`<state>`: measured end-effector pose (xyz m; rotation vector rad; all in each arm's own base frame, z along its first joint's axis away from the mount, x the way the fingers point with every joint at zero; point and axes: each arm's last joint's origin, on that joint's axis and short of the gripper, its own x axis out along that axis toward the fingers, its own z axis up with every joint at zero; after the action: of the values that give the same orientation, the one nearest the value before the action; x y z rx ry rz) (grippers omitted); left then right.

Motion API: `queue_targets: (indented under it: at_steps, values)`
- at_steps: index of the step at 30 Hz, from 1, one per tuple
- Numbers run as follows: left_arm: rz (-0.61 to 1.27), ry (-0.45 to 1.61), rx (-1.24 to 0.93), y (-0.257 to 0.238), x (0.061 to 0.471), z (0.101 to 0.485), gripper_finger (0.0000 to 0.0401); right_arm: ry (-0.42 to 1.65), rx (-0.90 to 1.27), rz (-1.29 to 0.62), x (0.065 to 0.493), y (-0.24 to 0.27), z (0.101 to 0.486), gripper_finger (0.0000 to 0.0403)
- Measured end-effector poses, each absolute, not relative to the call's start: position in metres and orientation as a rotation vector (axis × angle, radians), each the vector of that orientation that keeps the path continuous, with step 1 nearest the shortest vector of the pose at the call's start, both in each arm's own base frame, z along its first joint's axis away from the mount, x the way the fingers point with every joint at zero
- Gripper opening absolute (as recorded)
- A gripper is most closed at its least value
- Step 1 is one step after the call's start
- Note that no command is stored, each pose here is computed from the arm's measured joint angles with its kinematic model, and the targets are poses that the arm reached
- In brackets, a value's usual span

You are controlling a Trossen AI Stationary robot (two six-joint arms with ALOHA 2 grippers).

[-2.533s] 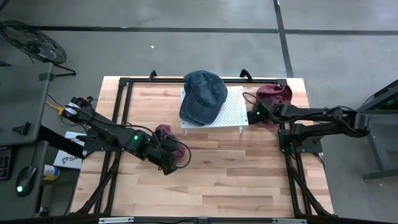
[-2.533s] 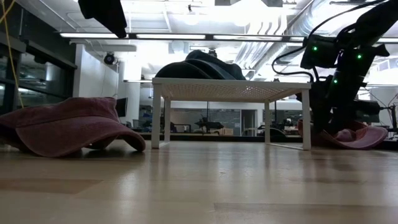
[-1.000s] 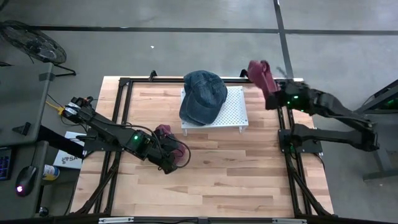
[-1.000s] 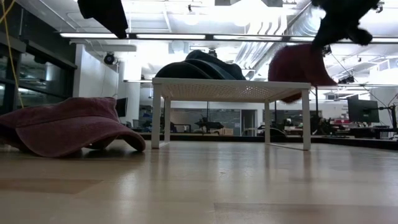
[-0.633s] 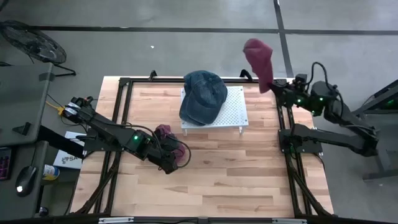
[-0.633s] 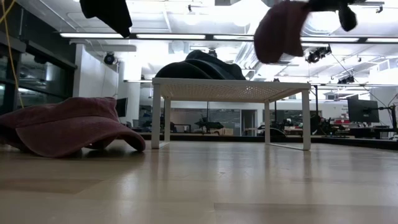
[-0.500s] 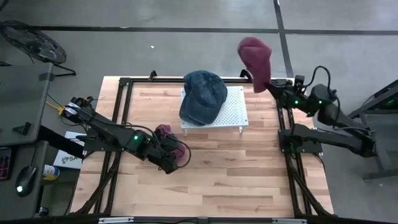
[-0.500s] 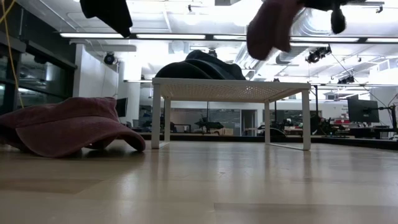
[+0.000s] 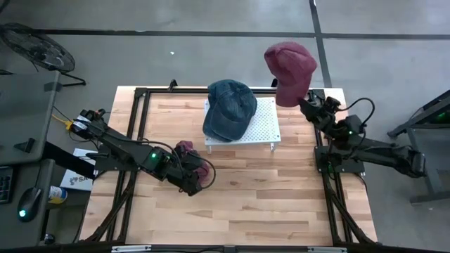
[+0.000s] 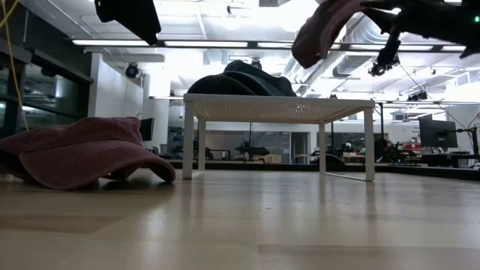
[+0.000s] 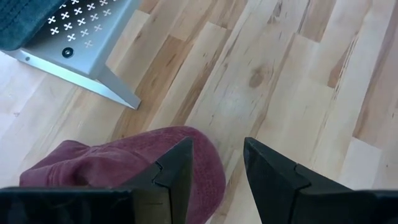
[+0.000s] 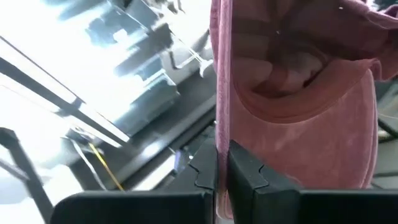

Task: Pick & Place hat
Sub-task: Put the right red cap on the shelf

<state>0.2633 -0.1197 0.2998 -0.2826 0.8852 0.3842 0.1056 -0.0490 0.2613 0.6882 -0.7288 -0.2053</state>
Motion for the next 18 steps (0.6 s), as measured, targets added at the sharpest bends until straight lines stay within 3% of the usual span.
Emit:
queue_targets:
  at_steps: [12,18]
  values:
    - [0.398,0.875,-0.281,-0.119,0.263,0.3,0.014,-0.727,0.809,-0.098,0.101,-0.045,0.222,0.0007]
    - [0.458,0.751,-0.281,-0.117,0.27,0.305,0.014,-0.706,0.816,-0.061,0.101,-0.044,0.222,0.0007]
